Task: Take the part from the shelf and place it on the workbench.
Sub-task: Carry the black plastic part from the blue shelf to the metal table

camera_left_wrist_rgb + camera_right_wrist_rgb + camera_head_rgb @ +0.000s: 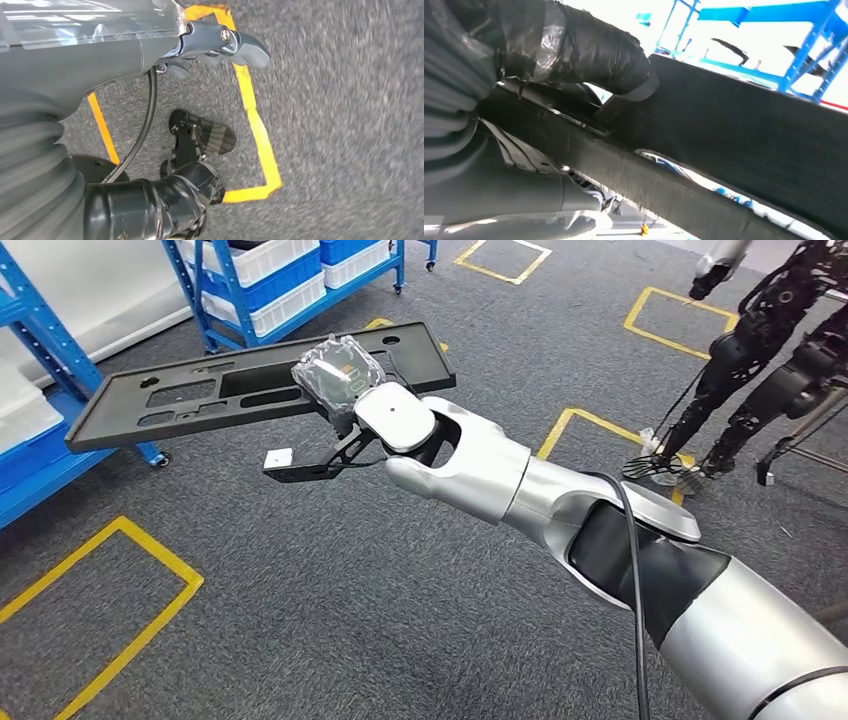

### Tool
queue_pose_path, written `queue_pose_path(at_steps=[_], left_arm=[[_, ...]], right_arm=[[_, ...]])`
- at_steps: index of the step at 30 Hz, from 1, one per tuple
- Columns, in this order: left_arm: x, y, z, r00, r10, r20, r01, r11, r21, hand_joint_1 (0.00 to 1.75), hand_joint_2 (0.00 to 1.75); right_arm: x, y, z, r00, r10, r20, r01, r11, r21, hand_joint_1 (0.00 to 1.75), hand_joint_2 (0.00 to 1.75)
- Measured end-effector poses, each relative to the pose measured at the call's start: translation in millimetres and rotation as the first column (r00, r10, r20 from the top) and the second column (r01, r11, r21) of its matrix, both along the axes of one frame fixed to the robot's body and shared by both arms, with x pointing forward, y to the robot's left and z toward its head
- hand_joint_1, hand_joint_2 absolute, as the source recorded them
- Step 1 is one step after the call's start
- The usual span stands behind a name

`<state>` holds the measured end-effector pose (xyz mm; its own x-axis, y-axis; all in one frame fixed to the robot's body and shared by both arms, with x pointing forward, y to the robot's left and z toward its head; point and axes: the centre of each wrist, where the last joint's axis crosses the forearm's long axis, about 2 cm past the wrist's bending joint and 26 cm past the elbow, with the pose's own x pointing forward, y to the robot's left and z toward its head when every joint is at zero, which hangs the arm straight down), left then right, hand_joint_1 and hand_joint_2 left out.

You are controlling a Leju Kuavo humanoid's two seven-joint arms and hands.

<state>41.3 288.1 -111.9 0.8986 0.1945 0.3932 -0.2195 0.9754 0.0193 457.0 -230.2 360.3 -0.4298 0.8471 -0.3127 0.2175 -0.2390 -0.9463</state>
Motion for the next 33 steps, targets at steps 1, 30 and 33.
queue_pose_path(at_steps=[1, 30, 33], left_arm=[[0.3, -0.1, 0.0, 1.0, -0.001, 0.001, 0.001, 1.0, 0.0, 0.0, 1.75], [-0.6, -2.2, 0.0, 1.0, 0.003, -0.002, -0.003, 1.0, 0.003, 0.0, 1.75], [-0.6, -2.4, 0.0, 1.0, 0.001, -0.002, -0.001, 1.0, 0.003, 0.0, 1.75]], right_arm=[[0.0, -0.3, -1.0, 1.0, -0.001, -0.002, 0.001, 1.0, 0.0, 1.75, 1.75], [0.2, -26.3, 1.6, 0.998, -0.068, 0.018, 0.068, 0.998, 0.013, 1.75, 1.75], [0.1, -29.3, -1.6, 0.997, -0.074, 0.011, 0.074, 0.997, 0.009, 1.75, 1.75]])
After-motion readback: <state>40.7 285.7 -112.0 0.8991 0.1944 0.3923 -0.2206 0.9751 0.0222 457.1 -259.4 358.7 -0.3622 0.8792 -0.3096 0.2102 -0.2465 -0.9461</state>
